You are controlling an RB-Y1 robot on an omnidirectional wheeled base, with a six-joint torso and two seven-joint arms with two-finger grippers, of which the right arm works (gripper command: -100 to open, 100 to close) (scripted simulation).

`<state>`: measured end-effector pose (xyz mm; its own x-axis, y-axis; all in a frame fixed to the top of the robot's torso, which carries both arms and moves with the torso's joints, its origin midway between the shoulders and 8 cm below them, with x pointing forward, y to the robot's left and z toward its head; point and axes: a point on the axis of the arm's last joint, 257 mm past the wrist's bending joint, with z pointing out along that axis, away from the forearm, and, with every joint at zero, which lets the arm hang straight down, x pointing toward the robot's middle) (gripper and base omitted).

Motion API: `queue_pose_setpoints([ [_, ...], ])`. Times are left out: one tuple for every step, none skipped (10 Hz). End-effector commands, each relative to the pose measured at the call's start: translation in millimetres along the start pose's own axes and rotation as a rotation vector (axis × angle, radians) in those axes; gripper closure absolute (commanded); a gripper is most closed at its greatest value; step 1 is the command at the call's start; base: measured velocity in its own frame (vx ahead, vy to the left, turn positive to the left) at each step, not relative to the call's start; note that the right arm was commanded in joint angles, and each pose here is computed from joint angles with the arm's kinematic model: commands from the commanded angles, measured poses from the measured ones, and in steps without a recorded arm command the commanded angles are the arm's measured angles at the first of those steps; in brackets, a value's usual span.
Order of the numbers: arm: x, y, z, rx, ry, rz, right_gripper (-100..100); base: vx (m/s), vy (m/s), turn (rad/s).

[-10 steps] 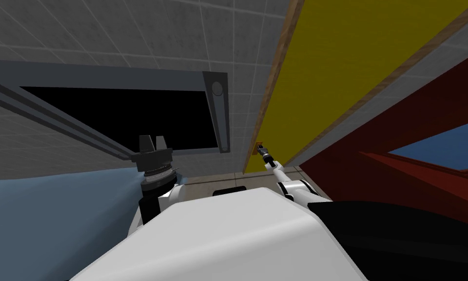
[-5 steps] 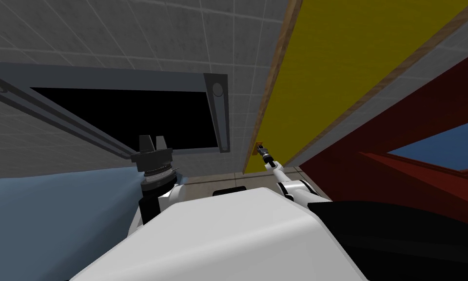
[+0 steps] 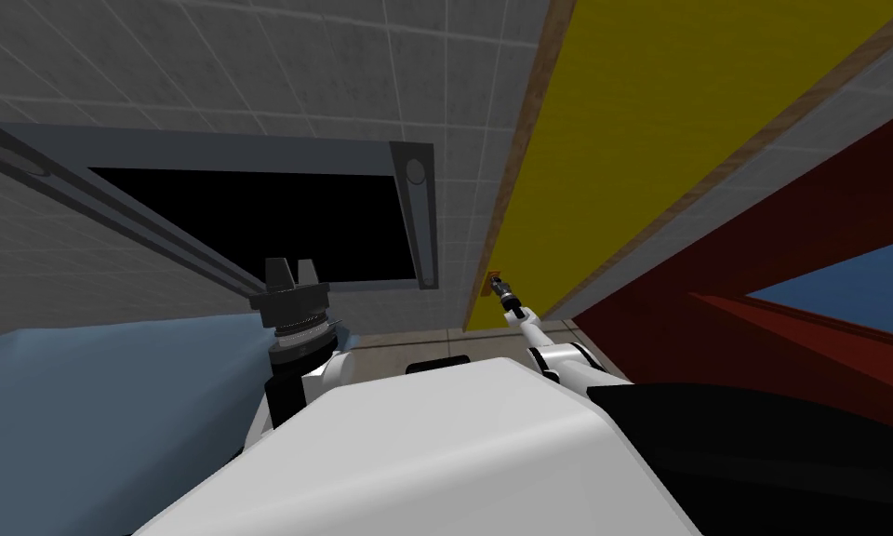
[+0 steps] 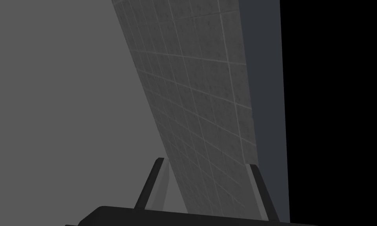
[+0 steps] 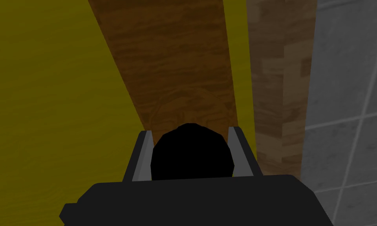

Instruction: Pull the door open

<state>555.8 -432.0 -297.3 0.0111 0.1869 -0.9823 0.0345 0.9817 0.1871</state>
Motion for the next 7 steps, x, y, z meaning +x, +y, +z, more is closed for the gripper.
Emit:
queue_pose_setpoints([
  [-0.8,0.1,0.5,0.004,-0.004,0.062,100,-0.030,-0.036,0.044],
  [-1.1,0.3,1.1,0.007,-0.007,0.097,100,-0.037,-0.044,0.058],
  [-1.1,0.3,1.1,0.007,-0.007,0.107,100,-0.027,-0.027,0.029],
  [-1.4,0.6,1.6,0.009,-0.009,0.149,100,-0.025,-0.015,0.030],
  [-1.6,0.9,2.1,0.011,-0.011,0.185,100,-0.032,-0.024,0.043],
  [-1.6,0.9,2.1,0.011,-0.012,0.191,100,-0.025,-0.024,0.024],
  [-1.9,1.2,2.7,0.014,-0.014,0.237,100,-0.028,-0.026,0.038],
])
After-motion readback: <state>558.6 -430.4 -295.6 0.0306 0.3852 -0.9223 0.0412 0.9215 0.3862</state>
